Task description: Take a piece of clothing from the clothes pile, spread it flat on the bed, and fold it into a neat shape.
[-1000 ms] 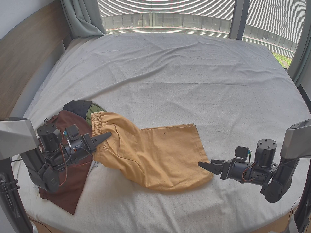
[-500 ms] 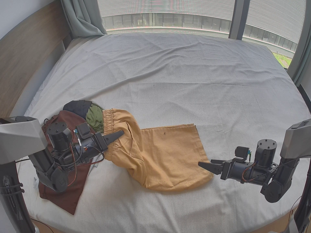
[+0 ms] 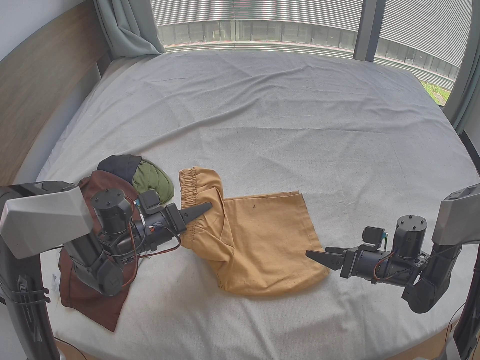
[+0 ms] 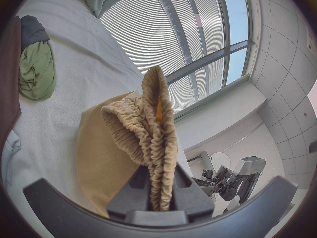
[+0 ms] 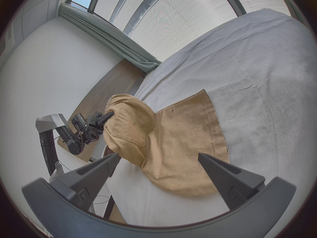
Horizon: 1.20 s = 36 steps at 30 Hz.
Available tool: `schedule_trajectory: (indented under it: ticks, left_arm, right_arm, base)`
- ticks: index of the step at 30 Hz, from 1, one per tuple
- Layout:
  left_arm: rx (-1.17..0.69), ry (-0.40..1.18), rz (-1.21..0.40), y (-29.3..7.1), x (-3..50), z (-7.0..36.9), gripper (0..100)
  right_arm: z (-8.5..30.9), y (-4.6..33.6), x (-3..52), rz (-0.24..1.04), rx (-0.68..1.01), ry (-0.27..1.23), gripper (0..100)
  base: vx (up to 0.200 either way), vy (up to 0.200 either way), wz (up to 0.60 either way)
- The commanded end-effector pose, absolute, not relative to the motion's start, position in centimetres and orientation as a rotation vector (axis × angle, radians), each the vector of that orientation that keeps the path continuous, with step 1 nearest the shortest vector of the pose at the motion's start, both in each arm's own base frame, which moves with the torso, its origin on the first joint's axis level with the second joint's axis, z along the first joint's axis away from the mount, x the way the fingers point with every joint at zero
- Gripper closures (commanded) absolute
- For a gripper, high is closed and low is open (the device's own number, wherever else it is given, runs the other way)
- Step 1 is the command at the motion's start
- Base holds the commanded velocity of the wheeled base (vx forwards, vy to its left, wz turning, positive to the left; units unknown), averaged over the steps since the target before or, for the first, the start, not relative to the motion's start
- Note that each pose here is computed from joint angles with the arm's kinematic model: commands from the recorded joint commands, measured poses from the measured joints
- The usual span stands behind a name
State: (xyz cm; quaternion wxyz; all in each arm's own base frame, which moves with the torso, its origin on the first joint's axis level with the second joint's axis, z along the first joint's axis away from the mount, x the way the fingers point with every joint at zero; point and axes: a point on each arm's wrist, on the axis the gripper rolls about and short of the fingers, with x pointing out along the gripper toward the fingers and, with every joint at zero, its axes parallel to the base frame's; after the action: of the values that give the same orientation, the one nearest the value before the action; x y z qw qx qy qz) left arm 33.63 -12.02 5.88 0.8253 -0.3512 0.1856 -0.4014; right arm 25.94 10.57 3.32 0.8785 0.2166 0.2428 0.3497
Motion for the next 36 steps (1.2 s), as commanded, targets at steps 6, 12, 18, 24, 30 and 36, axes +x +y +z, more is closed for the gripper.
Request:
schedule_trajectory:
  ticks: [6, 12, 18, 24, 30, 36]
  left_arm:
    - [-0.763, 0.434, -0.882, -13.7, 34.2, 4.5, 100]
    - [-0.764, 0.452, -0.919, -15.6, 34.7, 3.6, 100]
    - [-0.829, 0.480, -0.936, -17.5, 35.1, 3.1, 100]
    - [-0.837, 0.519, -0.955, -18.8, 34.9, 2.0, 100]
    - [-0.851, 0.570, -0.971, -20.3, 34.8, 0.3, 100]
    - [-0.889, 0.576, -0.983, -21.1, 35.2, 0.4, 100]
  right_arm:
    - [3.1, 10.6, 26.0, 0.728, 0.452, 0.511, 0]
    - [3.2, 10.6, 26.2, 0.728, 0.452, 0.506, 0]
    - [3.2, 10.5, 26.3, 0.726, 0.453, 0.502, 0]
    - [3.2, 10.5, 26.3, 0.725, 0.453, 0.500, 0]
    - [3.3, 10.4, 26.5, 0.722, 0.453, 0.491, 0]
    - [3.3, 10.5, 26.6, 0.723, 0.453, 0.488, 0]
  base:
    - [0.000, 0.000, 0.00]
    - [0.000, 0.000, 0.00]
    - [0.000, 0.000, 0.00]
    - [0.000, 0.000, 0.00]
    - [0.000, 0.000, 0.00]
    - [0.000, 0.000, 0.00]
